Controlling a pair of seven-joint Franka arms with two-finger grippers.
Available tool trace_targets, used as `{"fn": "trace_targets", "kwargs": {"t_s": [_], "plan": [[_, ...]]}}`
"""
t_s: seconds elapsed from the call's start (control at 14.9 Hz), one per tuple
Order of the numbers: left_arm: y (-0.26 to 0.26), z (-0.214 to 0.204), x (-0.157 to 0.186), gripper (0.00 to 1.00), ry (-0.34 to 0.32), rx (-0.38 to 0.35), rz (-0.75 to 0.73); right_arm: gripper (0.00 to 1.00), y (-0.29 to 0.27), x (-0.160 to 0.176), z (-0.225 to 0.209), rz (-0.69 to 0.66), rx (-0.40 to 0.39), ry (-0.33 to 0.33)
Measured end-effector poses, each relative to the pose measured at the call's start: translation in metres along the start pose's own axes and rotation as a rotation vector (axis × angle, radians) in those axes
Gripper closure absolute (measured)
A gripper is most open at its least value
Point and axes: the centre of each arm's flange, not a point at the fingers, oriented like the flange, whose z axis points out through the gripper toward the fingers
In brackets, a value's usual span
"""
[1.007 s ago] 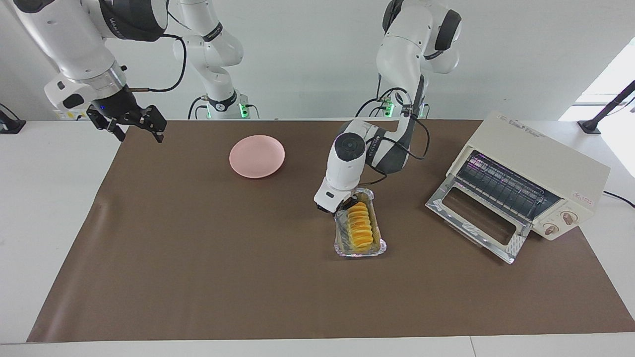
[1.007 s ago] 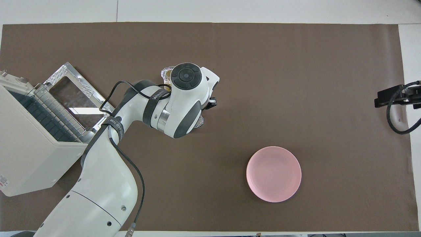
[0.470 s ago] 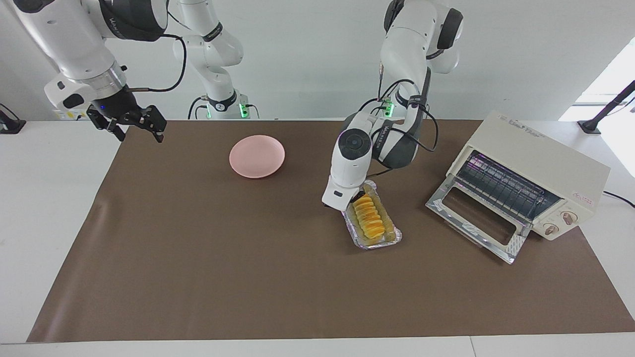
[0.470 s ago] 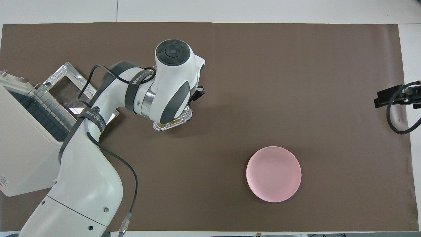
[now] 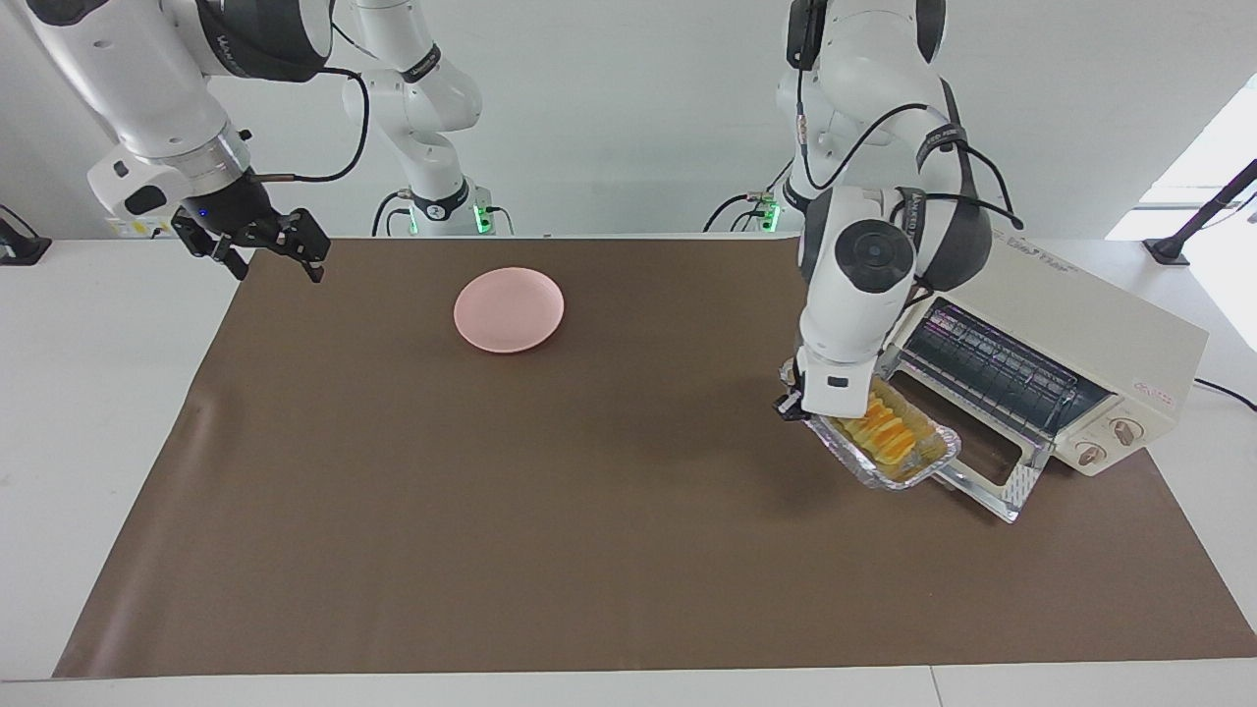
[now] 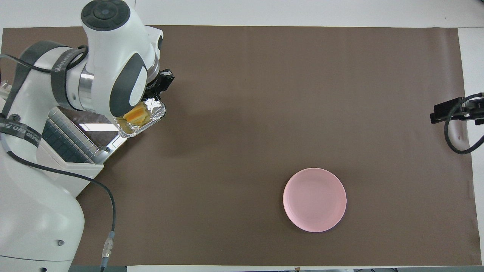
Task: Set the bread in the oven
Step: 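Carry the foil tray with the left gripper into the open oven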
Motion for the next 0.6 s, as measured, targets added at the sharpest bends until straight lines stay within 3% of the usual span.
{"fn": "trace_targets", "kwargs": {"t_s": [0.6], "plan": [[-0.108, 0.038, 0.087, 0.98, -0.074, 0.089, -0.247, 0.00, 0.000, 0.000, 0.000, 0.000, 0.000, 0.000]]}}
